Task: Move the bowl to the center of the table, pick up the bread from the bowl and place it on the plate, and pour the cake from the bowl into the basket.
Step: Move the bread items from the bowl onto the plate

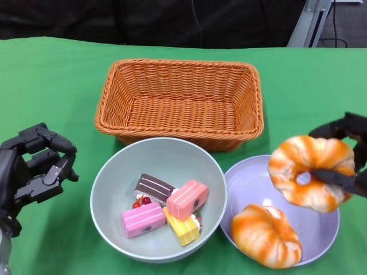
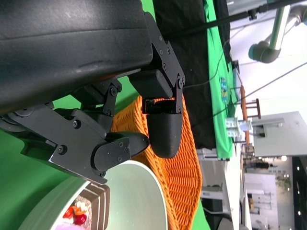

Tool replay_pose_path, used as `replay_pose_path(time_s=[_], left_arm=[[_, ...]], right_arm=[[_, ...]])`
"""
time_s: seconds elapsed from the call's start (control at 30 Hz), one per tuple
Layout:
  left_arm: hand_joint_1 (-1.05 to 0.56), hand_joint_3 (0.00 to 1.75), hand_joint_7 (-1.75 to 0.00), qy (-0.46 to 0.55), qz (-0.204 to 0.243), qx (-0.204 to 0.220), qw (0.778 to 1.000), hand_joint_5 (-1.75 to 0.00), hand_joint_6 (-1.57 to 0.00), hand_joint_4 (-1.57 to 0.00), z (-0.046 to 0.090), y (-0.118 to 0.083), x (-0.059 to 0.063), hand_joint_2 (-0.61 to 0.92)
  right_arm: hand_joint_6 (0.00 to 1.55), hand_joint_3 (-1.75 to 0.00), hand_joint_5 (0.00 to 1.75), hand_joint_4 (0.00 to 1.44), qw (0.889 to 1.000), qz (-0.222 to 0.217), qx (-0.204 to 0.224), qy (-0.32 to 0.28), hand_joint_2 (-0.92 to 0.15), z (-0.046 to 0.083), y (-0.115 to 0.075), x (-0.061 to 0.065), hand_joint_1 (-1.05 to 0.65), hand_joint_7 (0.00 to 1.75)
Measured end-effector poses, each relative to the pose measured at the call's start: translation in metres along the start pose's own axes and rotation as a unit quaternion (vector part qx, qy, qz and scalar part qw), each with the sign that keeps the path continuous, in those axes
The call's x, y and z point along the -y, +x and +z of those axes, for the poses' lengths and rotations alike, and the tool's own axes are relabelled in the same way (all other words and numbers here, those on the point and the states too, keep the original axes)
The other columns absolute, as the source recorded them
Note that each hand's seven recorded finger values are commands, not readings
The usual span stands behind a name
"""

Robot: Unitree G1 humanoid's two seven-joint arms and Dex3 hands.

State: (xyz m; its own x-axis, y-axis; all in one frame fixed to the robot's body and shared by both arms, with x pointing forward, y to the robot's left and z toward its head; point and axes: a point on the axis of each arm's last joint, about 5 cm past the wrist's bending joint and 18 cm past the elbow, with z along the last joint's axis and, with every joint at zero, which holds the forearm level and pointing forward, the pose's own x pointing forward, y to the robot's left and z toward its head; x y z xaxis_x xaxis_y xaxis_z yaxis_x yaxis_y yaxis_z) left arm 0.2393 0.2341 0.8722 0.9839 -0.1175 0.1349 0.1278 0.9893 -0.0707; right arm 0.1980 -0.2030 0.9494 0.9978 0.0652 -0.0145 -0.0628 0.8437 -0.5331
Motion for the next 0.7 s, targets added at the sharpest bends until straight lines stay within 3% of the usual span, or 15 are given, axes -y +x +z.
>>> replay_pose_path(time_s=[0.17,0.33,0.47,0.57,0.7], left_arm=[[-0.08,0.78,-1.14,0.000,-0.003,-0.001,1.000,-1.47,-0.82,-0.80,0.000,0.000,0.000,0.69],[-0.06,0.80,-1.15,0.000,-0.003,-0.001,1.000,-1.47,-0.82,-0.80,0.000,0.000,0.000,0.69],[-0.07,0.80,-1.15,0.001,-0.004,0.000,1.000,-1.47,-0.82,-0.80,0.000,0.000,0.000,0.68],[-0.06,0.81,-1.15,0.007,-0.007,0.000,1.000,-1.47,-0.82,-0.80,0.000,0.000,0.000,0.69],[-0.05,0.81,-1.15,0.012,-0.010,0.002,1.000,-1.47,-0.82,-0.80,0.000,0.001,0.001,0.69]], right_arm=[[0.59,-0.23,1.61,0.58,0.997,0.040,-0.059,0.038,-0.92,-0.015,0.003,-0.007,-0.16,1.14],[0.59,-0.23,1.58,0.57,0.983,0.088,-0.133,0.088,-0.92,-0.030,0.012,-0.014,-0.14,1.15],[0.60,-0.23,1.56,0.57,0.976,0.100,-0.161,0.108,-0.92,-0.034,0.019,-0.017,-0.12,1.15],[0.59,-0.19,1.56,0.60,0.969,0.102,-0.189,0.123,-0.92,-0.038,0.029,-0.022,-0.10,1.30],[0.59,-0.19,1.47,0.62,0.964,0.098,-0.217,0.122,-0.92,-0.046,0.035,-0.029,-0.13,1.24]])
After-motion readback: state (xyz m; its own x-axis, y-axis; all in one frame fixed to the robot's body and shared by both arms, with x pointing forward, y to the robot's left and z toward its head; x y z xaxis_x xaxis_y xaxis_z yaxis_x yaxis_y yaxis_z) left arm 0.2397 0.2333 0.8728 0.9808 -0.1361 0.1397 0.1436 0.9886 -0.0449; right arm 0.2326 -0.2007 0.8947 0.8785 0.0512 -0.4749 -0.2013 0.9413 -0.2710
